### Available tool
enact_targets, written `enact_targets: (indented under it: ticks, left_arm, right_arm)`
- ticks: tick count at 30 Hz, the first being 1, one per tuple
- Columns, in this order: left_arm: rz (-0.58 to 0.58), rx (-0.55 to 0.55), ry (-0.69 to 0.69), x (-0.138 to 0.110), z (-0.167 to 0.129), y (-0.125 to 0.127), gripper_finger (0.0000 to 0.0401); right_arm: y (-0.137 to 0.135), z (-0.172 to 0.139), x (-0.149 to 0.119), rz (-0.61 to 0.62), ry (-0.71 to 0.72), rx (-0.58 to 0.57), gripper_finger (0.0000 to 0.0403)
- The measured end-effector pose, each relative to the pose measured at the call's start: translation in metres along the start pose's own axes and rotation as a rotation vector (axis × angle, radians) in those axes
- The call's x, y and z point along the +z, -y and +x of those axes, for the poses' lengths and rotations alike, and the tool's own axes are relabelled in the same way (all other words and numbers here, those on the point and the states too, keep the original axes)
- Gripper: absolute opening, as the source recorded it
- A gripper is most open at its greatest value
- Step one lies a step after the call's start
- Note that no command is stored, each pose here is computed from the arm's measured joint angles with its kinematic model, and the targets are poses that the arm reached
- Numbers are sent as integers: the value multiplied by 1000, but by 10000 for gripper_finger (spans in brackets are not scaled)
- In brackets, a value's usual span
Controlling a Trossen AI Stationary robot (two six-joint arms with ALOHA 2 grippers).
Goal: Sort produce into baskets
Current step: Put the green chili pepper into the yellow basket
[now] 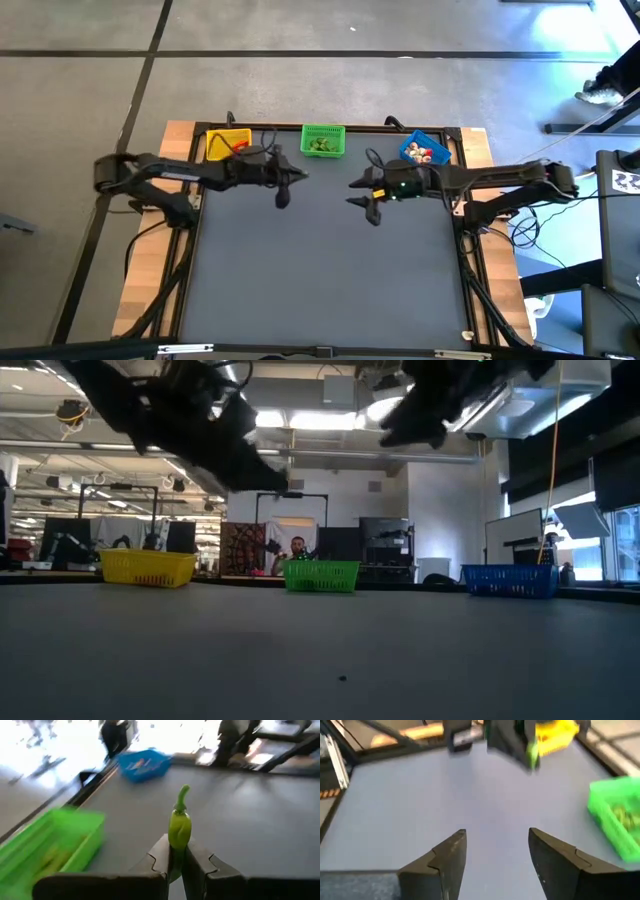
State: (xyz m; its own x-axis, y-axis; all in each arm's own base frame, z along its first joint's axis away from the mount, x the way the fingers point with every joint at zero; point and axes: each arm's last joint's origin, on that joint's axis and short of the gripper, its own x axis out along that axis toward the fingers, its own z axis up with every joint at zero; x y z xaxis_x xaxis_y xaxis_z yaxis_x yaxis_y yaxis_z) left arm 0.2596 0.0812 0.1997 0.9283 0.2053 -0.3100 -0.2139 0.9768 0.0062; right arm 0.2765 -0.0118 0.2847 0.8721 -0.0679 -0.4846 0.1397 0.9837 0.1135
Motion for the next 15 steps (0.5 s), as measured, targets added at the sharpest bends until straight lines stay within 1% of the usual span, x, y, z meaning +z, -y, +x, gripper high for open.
enact_targets:
  ticks: [3,6,10,15]
  left_arm:
    - [0,114,-78,6,-21,-10,24]
    - [-11,259,-156,11,-44,-20,24]
    - [-49,439,-205,14,-69,-34,25]
    - [-139,582,-313,3,-85,-53,25]
  right_arm:
    - [1,-7,-9,33,-96,-14,211]
    - [2,-5,-21,47,-157,-33,209]
    - [3,1,-27,47,-178,-39,209]
    - [3,5,-31,46,-210,-41,209]
